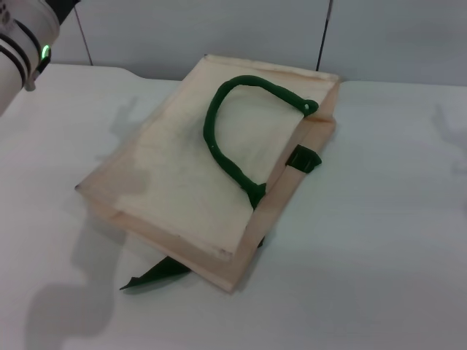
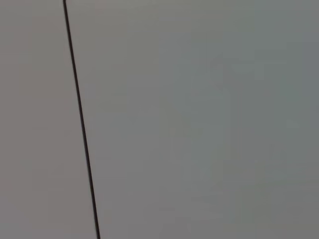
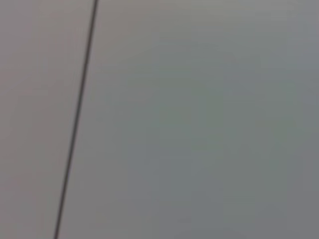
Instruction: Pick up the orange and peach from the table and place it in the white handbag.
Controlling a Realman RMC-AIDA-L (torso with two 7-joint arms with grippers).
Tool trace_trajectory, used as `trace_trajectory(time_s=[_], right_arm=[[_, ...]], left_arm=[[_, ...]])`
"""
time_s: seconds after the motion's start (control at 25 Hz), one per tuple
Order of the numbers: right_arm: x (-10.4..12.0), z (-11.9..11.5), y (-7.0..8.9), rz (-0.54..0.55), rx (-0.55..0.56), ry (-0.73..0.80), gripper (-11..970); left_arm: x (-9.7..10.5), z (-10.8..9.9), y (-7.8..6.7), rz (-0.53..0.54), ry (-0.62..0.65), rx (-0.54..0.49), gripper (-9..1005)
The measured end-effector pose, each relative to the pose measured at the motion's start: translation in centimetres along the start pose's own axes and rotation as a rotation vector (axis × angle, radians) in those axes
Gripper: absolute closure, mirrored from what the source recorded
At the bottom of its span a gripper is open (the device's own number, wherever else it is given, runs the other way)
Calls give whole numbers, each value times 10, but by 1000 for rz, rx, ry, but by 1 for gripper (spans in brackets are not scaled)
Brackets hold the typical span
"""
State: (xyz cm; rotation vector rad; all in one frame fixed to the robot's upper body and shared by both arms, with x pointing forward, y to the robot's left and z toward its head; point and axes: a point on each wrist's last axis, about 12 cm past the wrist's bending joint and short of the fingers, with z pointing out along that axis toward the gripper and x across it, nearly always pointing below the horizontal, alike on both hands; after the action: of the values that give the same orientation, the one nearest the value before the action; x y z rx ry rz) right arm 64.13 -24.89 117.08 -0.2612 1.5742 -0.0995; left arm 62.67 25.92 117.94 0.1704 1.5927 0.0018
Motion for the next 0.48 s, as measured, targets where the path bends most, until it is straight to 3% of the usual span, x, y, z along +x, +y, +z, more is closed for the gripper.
trace_trajectory(time_s=[0.2,0.48], right_arm=[[-2,-14,13,-40,9,-77,188],[22,-20,27,-232,107,-168,188]], left_arm=[[5,-2,1,0,0,-17,335],[5,0,-3,-1,-12,-21,335]])
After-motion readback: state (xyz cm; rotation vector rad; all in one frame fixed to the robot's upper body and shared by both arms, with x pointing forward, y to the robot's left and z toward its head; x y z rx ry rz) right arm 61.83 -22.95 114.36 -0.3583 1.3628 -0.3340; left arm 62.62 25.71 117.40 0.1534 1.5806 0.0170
